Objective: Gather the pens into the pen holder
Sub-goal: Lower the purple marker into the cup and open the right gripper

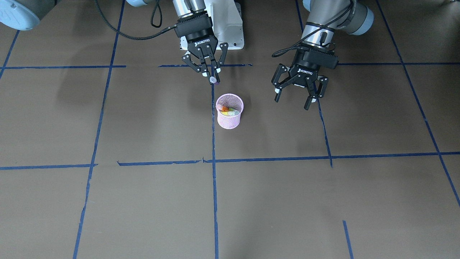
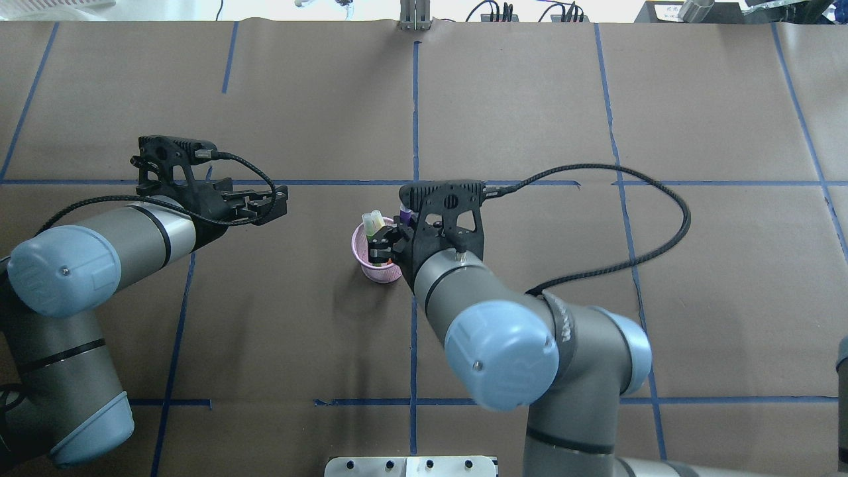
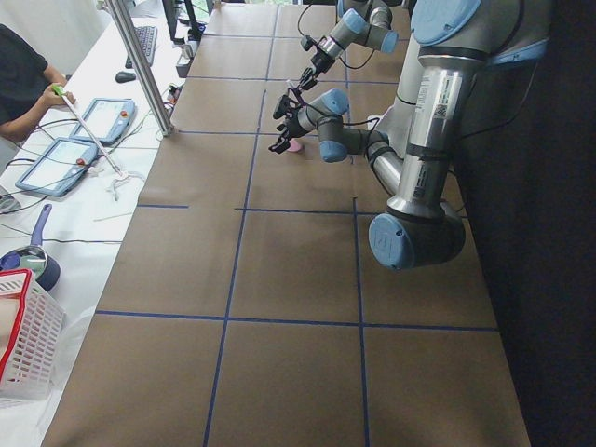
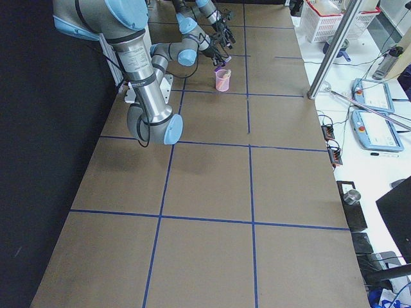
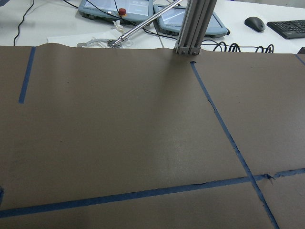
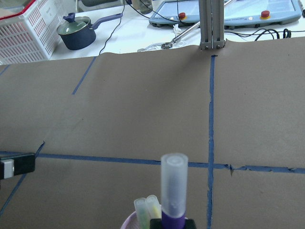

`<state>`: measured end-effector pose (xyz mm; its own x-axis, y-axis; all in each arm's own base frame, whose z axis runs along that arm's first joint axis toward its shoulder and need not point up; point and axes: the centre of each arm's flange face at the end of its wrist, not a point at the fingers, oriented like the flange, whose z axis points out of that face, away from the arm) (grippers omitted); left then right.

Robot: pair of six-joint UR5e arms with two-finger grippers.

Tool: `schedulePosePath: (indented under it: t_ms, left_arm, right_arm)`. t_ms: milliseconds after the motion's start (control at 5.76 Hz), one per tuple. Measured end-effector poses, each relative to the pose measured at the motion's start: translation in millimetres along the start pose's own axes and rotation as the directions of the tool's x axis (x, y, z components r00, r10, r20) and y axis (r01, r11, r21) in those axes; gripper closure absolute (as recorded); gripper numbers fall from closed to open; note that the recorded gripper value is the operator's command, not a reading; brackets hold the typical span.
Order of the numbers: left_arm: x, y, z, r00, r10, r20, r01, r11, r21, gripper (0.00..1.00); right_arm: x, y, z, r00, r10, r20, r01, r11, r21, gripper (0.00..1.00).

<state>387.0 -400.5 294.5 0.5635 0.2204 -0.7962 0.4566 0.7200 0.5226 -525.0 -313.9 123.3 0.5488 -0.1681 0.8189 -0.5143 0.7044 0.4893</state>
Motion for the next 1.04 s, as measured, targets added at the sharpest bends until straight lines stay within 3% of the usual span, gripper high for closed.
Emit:
schedulePosePath:
  t_ms: [347, 1041]
  left_arm:
    - [-1, 0, 1, 1.000, 0.001, 0.001, -0.001, 1.000, 0.000, 0.00]
    - [-2, 1, 2, 1.000, 0.002, 0.004, -0.002, 1.000, -0.001, 0.00]
  right_arm:
    - [-7, 34, 22, 1.000, 0.011, 0.002, -0.011, 0.991, 0.136, 1.00]
    - [-16, 45, 44, 1.000, 0.015, -0.007, -0.013, 0.982, 0.190, 0.97]
